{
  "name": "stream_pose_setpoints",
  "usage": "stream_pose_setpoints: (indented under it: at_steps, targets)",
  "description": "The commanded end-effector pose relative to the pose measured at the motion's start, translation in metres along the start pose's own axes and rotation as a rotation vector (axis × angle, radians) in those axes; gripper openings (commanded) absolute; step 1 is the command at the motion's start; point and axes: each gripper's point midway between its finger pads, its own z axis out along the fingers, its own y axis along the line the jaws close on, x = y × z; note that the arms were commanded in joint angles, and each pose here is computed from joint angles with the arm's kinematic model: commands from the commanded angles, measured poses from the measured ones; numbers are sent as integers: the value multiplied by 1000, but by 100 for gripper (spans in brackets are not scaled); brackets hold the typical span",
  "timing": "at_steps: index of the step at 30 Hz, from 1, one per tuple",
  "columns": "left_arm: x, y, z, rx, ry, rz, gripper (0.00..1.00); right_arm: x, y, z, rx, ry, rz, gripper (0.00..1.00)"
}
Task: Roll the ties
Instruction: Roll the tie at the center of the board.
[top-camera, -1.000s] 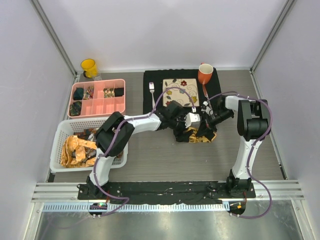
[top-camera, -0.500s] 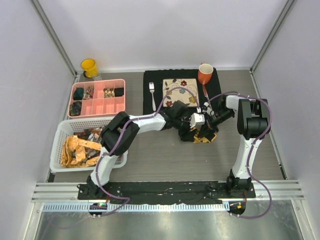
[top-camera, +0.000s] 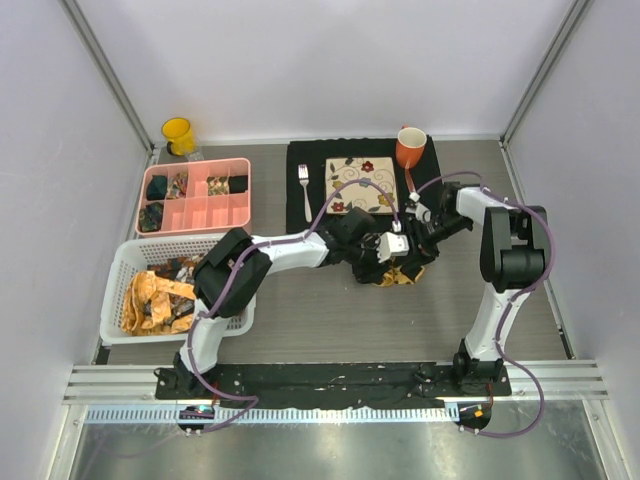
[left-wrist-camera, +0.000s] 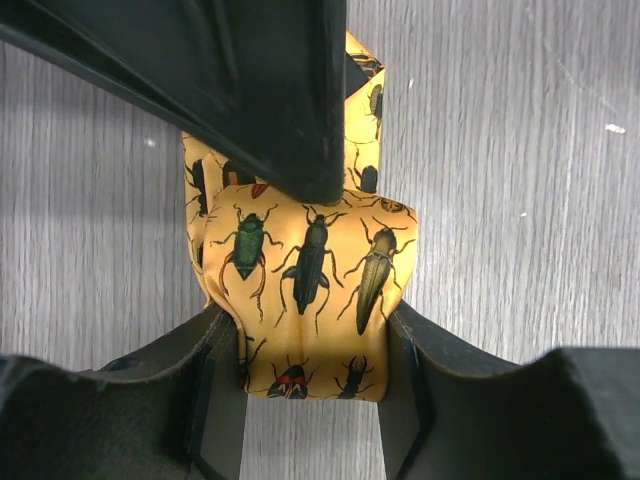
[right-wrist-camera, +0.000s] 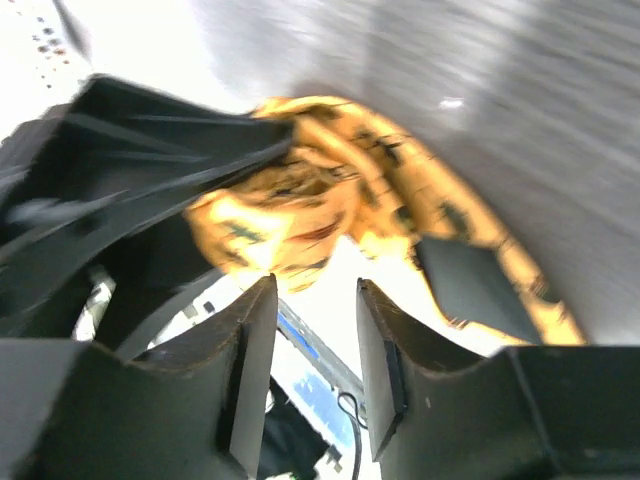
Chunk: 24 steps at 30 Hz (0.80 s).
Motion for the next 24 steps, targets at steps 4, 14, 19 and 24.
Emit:
stream_pose_setpoints:
  at_steps: [4, 14, 19, 24]
  targets:
    - [55, -9, -5, -44, 211, -82, 40, -3, 47, 6, -80, -40, -86, 46]
    - [43, -2, -5, -50, 194, -66, 61, -8, -7, 31, 95, 16, -77, 3]
    - [17, -4, -7, -23, 51, -27, 83, -4, -26, 29, 99, 34, -97, 1]
    - [-13, 0, -6, 3, -90, 24, 91, -4, -34, 33, 55, 42, -123, 1]
